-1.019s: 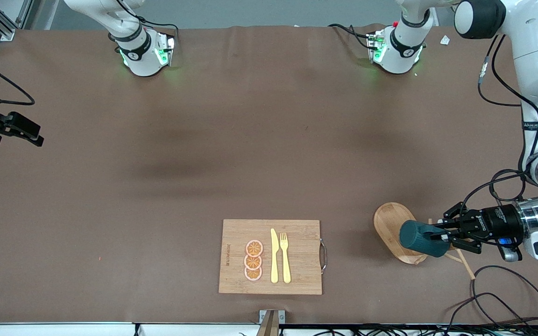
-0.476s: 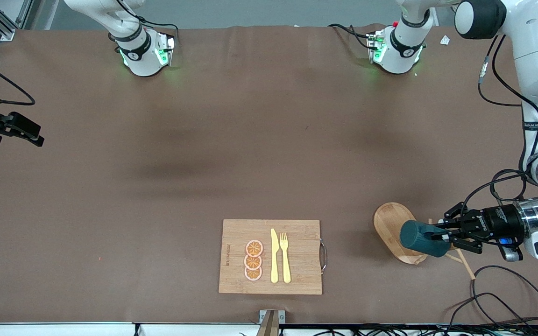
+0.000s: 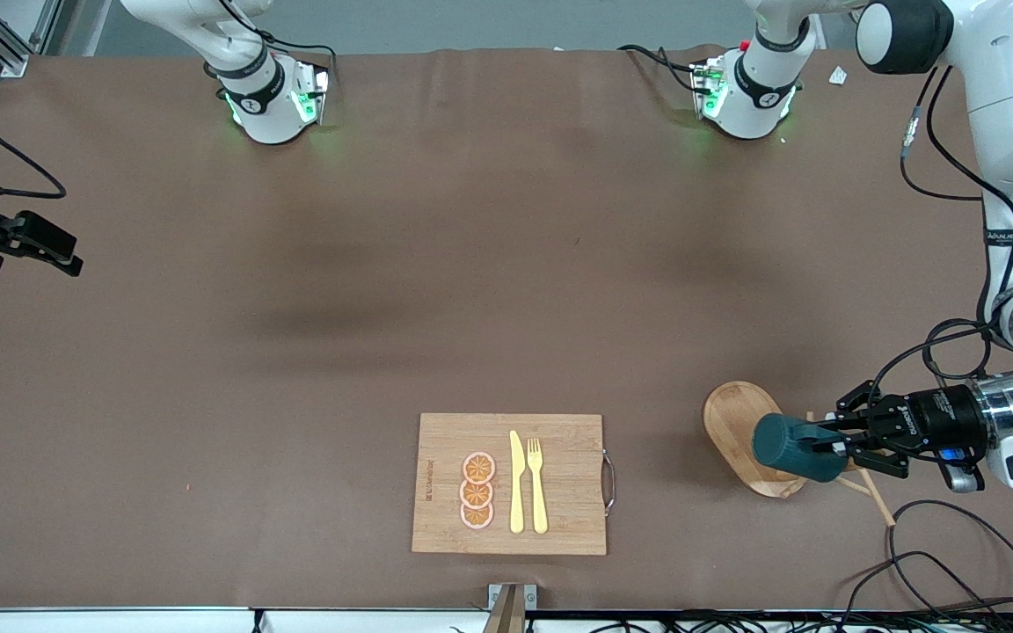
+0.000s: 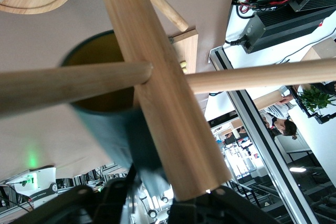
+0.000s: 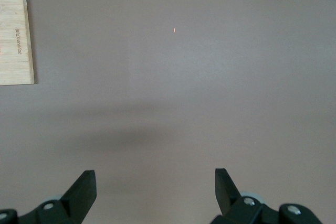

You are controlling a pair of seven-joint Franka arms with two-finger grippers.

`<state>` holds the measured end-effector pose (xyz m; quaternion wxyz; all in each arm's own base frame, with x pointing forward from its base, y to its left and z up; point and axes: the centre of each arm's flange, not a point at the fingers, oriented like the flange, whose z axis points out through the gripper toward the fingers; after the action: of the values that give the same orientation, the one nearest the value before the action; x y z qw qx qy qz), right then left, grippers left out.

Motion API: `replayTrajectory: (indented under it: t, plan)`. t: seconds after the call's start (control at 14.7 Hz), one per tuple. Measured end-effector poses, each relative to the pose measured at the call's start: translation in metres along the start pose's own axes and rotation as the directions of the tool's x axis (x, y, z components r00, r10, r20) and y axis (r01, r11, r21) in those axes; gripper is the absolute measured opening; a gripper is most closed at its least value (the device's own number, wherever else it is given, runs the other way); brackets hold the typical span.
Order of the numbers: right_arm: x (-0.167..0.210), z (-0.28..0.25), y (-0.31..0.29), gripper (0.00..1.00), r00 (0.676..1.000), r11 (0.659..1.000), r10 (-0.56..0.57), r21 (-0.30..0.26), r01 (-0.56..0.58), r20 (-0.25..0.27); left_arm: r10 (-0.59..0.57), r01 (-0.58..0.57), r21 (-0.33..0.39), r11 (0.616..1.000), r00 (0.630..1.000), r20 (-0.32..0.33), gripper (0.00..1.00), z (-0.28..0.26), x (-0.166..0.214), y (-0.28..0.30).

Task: Pass cup and hang on rack
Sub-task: 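Open the left gripper and release the mug handle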

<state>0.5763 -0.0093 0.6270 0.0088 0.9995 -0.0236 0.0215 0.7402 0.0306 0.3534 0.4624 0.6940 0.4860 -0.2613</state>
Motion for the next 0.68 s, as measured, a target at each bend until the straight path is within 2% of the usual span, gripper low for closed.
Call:
replayTrajectory:
  t: [0.07, 0.41, 0.48, 0.68]
  plan:
    - [0.0, 0.0, 0.0, 1.0, 1.0, 1.0, 0.0, 0.0, 0.0, 0.0, 0.002, -0.002, -0.004, 1.0, 1.0, 0.002, 0.46, -0.001, -0.001, 0.001]
    - [0.0, 0.0, 0.0, 1.0, 1.0, 1.0, 0.0, 0.0, 0.0, 0.0, 0.015, -0.015, 0.004, 1.0, 1.0, 0.013, 0.95, -0.002, -0.007, 0.004]
    - [0.0, 0.0, 0.0, 1.0, 1.0, 1.0, 0.0, 0.0, 0.0, 0.0, 0.022, -0.022, 0.003, 1.0, 1.0, 0.013, 1.0, -0.004, -0.01, 0.006]
    - [0.0, 0.0, 0.0, 1.0, 1.0, 1.0, -0.001, 0.0, 0.001, 0.0, 0.046, -0.046, -0.004, 0.999, 0.999, 0.014, 1.0, -0.012, -0.025, 0.013]
